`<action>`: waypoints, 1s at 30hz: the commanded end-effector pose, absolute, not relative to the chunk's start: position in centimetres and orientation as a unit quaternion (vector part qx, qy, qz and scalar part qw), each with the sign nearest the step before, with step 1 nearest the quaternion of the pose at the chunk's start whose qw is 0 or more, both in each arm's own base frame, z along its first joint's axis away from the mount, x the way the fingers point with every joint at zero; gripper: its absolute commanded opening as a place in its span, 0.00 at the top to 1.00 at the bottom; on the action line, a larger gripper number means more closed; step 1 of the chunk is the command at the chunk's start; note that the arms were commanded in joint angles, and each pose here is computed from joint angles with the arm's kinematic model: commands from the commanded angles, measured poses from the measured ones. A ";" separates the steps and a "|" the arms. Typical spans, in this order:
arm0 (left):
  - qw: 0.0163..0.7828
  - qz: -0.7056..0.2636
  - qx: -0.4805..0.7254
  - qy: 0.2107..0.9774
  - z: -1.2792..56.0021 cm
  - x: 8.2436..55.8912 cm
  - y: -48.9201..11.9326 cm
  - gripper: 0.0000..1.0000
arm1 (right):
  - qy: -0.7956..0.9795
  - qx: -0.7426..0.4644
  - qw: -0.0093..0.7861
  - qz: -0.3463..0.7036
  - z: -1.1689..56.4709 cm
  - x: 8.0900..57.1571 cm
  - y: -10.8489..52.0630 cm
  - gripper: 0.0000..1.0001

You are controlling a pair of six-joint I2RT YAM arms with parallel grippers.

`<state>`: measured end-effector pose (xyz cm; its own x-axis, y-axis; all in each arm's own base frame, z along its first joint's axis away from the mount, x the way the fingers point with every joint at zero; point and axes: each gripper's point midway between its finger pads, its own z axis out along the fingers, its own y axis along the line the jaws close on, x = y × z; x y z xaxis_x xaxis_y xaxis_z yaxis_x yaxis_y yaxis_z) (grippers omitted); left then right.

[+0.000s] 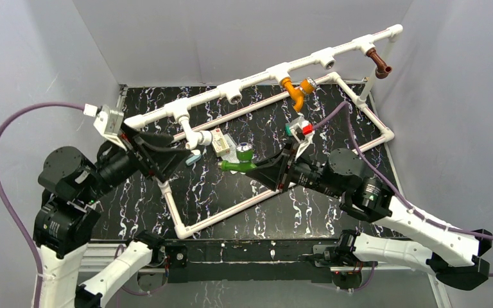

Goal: Install the water faucets

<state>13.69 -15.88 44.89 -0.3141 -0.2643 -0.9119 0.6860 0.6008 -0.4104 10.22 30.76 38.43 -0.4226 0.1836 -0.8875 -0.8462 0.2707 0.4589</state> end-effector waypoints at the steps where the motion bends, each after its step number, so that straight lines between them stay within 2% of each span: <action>1: 0.625 -0.328 0.139 0.695 46.6 18.3 -14.4 0.28 | 0.648 -0.250 0.544 0.471 40.0 12.5 28.0 0.99; 7: 0.676 -0.215 0.107 0.696 47.9 24.6 -12.5 0.29 | 0.658 -0.236 0.584 0.412 40.3 14.2 25.7 0.99; 14: 0.712 -0.064 0.014 0.699 47.8 30.4 -8.0 0.30 | 0.675 -0.219 0.615 0.345 39.7 16.2 23.9 0.99; 21: 0.726 0.057 -0.034 0.684 47.8 33.0 -4.5 0.30 | 0.684 -0.227 0.616 0.318 38.5 17.0 24.3 0.99; 30: 0.682 0.182 -0.028 0.707 43.6 35.6 -2.5 0.29 | 0.668 -0.224 0.631 0.327 39.7 17.6 25.5 0.99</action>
<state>34.95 -4.30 45.11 -0.0218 0.1260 -0.9918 -0.1702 0.9771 0.1279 17.15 25.44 35.01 -0.1907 -0.0086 -0.9816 -0.7081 0.6938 0.1314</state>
